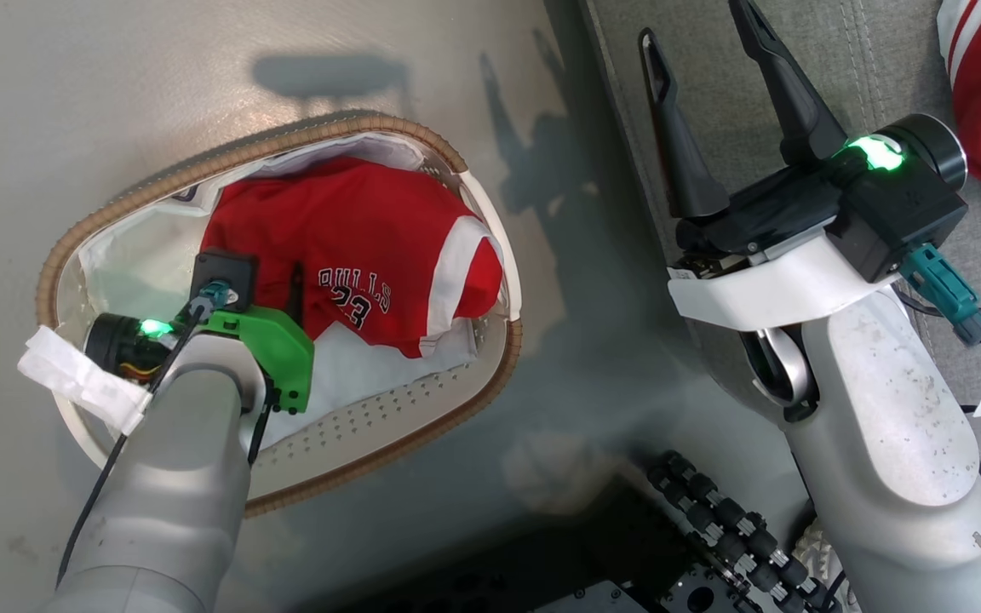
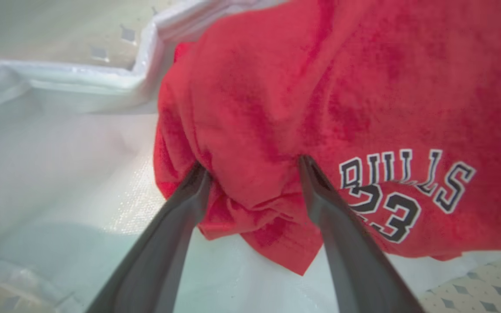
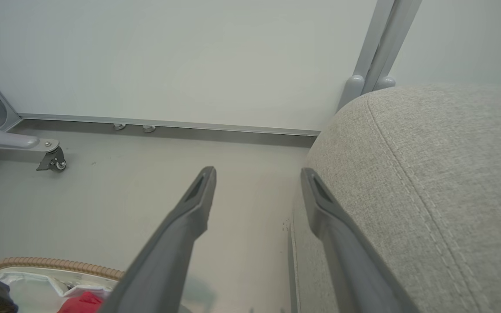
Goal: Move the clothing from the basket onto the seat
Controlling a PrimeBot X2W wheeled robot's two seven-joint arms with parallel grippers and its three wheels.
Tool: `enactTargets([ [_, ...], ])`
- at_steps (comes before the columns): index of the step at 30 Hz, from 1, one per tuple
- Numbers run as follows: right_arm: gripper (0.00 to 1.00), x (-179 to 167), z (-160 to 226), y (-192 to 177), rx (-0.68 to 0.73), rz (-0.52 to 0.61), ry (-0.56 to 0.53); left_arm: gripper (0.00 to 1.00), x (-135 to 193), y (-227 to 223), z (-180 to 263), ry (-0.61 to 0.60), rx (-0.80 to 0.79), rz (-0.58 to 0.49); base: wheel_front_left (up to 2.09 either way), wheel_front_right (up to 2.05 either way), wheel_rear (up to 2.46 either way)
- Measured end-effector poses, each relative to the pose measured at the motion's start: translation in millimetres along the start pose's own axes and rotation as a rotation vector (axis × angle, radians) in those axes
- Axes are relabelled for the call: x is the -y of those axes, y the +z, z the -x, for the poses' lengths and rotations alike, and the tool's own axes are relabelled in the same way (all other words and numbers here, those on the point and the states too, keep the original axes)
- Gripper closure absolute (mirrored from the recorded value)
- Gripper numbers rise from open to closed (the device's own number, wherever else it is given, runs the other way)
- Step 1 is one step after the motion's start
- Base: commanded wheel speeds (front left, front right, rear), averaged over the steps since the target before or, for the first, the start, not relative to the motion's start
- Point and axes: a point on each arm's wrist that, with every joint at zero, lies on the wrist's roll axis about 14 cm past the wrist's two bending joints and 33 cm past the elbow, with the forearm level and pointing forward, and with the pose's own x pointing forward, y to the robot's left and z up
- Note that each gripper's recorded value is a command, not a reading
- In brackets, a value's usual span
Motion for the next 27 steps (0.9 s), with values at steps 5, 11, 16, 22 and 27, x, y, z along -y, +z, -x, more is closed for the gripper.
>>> enactTargets([
  [5, 0.0, 1, -1, 0, 0.001, 0.0, -0.002, 1.0, 9, 15, -3, -0.033, 0.049, 0.044, 0.0, 0.0, 0.0],
  [11, 0.0, 4, -1, 6, 0.012, 0.0, -0.01, 1.0, 15, 20, -2, -0.05, 0.061, 0.042, 0.0, 0.0, 0.0],
  [16, 0.0, 7, 1, 17, 0.031, -0.004, -0.022, 1.0, 19, 37, 6, -0.053, 0.113, 0.054, 0.0, 0.0, 0.0],
  [22, 0.0, 5, 7, 36, 0.057, -0.007, -0.024, 1.0, 35, 55, 28, -0.077, 0.185, 0.04, 0.0, 0.0, 0.0],
  [27, 0.0, 1, 16, 51, 0.073, -0.011, -0.023, 1.0, 45, 79, 55, -0.083, 0.276, 0.035, 0.0, 0.0, 0.0],
])
